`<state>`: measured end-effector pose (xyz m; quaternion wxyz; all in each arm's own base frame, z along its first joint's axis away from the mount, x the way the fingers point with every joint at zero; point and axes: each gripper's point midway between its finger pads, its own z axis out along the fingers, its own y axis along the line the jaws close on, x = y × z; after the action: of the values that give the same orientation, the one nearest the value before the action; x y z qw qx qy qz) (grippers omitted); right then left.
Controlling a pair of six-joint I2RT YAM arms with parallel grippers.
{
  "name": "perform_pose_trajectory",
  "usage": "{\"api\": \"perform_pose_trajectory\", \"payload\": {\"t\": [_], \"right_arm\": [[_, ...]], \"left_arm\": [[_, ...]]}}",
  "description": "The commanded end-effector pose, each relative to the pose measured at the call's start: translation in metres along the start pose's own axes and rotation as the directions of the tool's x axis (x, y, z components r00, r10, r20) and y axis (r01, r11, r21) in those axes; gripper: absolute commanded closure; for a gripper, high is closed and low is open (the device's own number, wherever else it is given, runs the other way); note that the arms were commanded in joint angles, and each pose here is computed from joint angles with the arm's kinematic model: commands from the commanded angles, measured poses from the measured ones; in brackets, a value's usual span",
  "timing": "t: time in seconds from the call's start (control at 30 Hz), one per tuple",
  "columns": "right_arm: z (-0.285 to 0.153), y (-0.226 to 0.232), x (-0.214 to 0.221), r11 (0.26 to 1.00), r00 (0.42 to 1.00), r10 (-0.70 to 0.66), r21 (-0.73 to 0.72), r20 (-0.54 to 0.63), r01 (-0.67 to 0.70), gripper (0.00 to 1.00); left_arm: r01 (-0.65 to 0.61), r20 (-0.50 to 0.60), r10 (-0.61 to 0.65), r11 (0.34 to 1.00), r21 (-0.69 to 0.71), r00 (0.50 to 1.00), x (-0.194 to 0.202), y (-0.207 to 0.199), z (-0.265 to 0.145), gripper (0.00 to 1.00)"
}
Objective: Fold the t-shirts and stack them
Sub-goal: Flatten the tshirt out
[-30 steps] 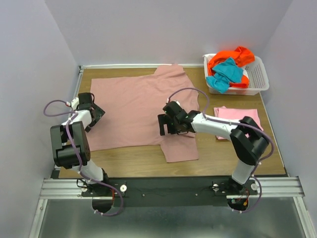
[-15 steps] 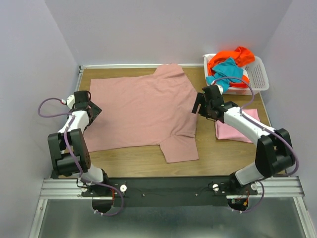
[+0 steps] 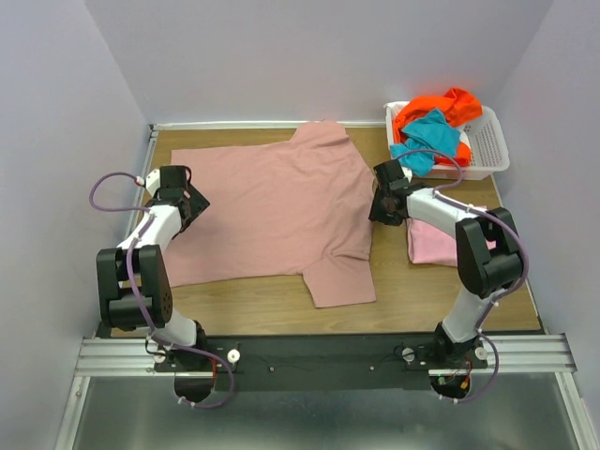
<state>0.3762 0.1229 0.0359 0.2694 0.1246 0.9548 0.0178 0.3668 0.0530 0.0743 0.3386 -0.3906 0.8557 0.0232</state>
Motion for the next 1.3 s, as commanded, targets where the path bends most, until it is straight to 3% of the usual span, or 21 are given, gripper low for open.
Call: {"api": "perform_pose_trajectory", "payload": {"t": [0.0, 0.33, 0.43, 0.47, 0.53, 0.63, 0.93, 1.17, 1.23, 1.27], "right_arm": [[0.000, 0.013, -0.004, 0.998, 1.000, -0.023, -0.054, -0.011, 0.022, 0.51], [0.025, 0.016, 0.014, 0.998, 0.997, -0.050, -0.048, -0.067, 0.046, 0.52], [0.037, 0.010, 0.022, 0.999, 0.995, -0.053, -0.008, -0.088, 0.052, 0.61], [0.038, 0.007, 0.023, 0.999, 0.995, -0.044, 0.010, -0.087, 0.045, 0.70], [0.038, 0.002, 0.026, 0.999, 0.995, -0.042, 0.027, -0.087, 0.045, 0.77], [0.027, 0.000, 0.020, 0.998, 0.997, -0.046, 0.029, -0.059, 0.048, 1.00], [-0.025, -0.014, 0.003, 0.988, 0.998, -0.061, 0.141, -0.030, 0.065, 1.00], [-0.032, -0.035, 0.008, 0.965, 0.998, -0.045, 0.257, -0.048, 0.056, 0.97], [-0.028, -0.037, 0.014, 0.959, 0.995, -0.049, 0.273, -0.082, 0.070, 0.90], [-0.029, -0.037, 0.012, 0.958, 0.996, -0.039, 0.281, -0.081, 0.061, 0.73]], "left_arm": [[-0.015, 0.000, 0.015, 0.999, -0.035, 1.000, 0.001, 0.003, 0.007, 0.01], [-0.029, -0.005, 0.029, 0.998, -0.055, 1.000, 0.005, 0.006, 0.016, 0.01], [-0.042, -0.019, 0.041, 0.997, -0.067, 0.999, 0.011, 0.008, 0.023, 0.01], [-0.044, -0.023, 0.043, 0.997, -0.070, 0.999, 0.012, 0.009, 0.025, 0.01], [-0.053, -0.037, 0.050, 0.994, -0.096, 0.998, 0.018, 0.014, 0.032, 0.01], [-0.057, -0.053, 0.051, 0.991, -0.125, 0.997, 0.024, 0.021, 0.040, 0.01], [-0.064, -0.061, 0.055, 0.988, -0.143, 0.997, 0.031, 0.026, 0.044, 0.01], [-0.071, -0.055, 0.064, 0.988, -0.138, 0.996, 0.030, 0.026, 0.042, 0.01], [-0.071, -0.053, 0.064, 0.989, -0.132, 0.997, 0.028, 0.026, 0.040, 0.01], [-0.071, -0.052, 0.065, 0.989, -0.127, 0.997, 0.028, 0.025, 0.039, 0.01]]}}
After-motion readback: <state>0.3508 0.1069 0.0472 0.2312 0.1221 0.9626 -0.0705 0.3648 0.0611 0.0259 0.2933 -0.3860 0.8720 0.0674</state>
